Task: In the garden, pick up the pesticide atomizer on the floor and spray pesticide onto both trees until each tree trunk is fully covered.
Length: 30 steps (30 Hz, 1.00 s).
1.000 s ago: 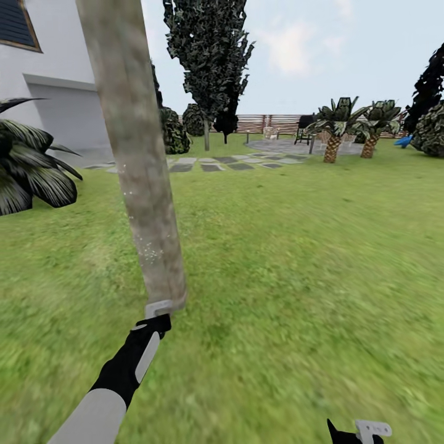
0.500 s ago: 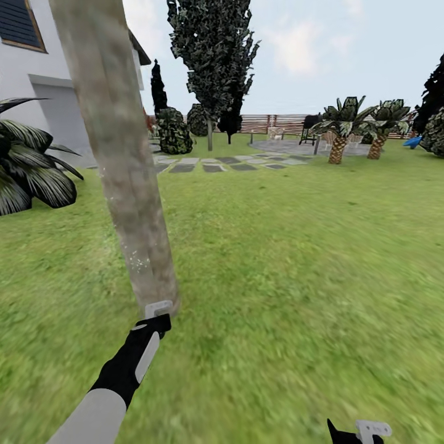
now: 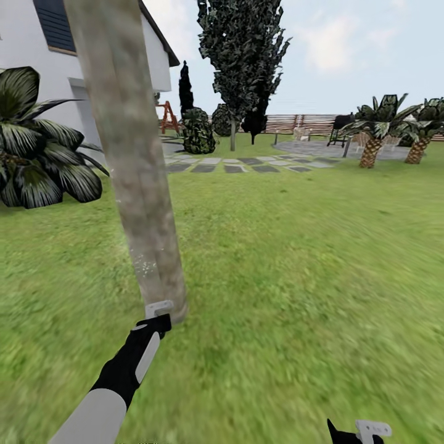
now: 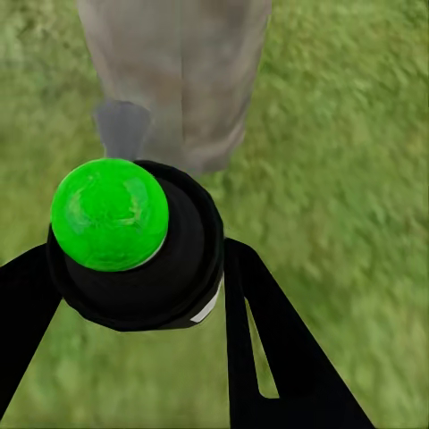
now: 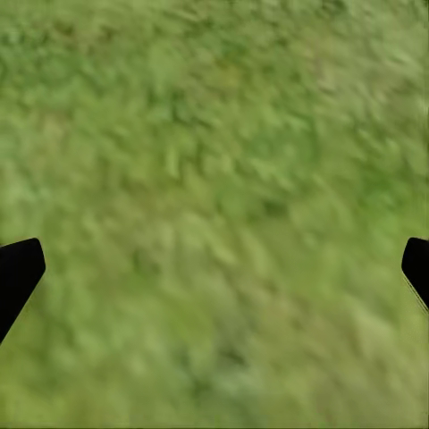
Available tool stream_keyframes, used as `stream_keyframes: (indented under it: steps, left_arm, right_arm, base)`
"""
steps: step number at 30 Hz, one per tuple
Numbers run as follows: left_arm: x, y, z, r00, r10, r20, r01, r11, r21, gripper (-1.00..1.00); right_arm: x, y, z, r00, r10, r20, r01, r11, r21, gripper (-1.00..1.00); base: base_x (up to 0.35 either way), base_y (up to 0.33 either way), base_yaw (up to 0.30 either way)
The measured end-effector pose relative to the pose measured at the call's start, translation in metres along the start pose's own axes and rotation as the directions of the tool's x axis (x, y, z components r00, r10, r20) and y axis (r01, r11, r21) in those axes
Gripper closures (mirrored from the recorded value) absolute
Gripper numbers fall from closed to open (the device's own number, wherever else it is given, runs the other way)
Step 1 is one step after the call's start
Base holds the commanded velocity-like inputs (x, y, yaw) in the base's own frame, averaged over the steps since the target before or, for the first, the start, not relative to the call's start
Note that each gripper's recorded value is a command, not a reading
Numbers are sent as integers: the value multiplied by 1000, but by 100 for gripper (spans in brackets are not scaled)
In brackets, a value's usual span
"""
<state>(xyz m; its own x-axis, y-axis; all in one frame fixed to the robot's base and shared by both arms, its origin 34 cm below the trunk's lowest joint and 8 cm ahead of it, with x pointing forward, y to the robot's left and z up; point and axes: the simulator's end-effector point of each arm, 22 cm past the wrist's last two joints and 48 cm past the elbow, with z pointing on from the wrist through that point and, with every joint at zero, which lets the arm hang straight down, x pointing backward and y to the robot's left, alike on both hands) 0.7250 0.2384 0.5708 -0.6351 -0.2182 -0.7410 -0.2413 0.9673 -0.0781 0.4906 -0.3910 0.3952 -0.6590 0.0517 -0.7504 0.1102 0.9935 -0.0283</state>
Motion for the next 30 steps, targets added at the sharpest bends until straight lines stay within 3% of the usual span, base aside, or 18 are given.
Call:
stream_keyframes:
  steps: [14, 21, 23, 25, 27, 30]
  left_arm:
    - [0, 0, 0, 1000, -1, 2, 1, 1000, 0, 100]
    - [-7, -4, -1, 1000, 1, 22, -1, 1000, 15, 100]
    - [-16, -7, -2, 1000, 13, 27, -13, 1000, 16, 100]
    - [-22, -13, -3, 1000, 30, -4, -30, 999, 26, 100]
    - [-48, -25, -5, 998, 61, -14, -61, 997, 42, 100]
    - [-84, -31, -8, 997, 75, 7, -76, 996, 47, 100]
  right_arm:
    - [0, 0, 0, 1000, 0, 0, 0, 1000, 0, -100]
    - [0, 0, 0, 1000, 1, 0, -1, 1000, 1, -100]
    - [0, 0, 0, 1000, 1, 0, -1, 1000, 1, -100]
    - [0, 0, 0, 1000, 1, 0, -1, 1000, 1, -100]
    - [0, 0, 0, 1000, 1, 0, -1, 1000, 1, -100]
    - [0, 0, 0, 1000, 1, 0, -1, 1000, 0, -100]
  base:
    - [1, -270, 272]
    - [0, -31, 29]
    - [0, 0, 0]
    - [0, 0, 0]
    - [0, 0, 0]
    - [0, 0, 0]
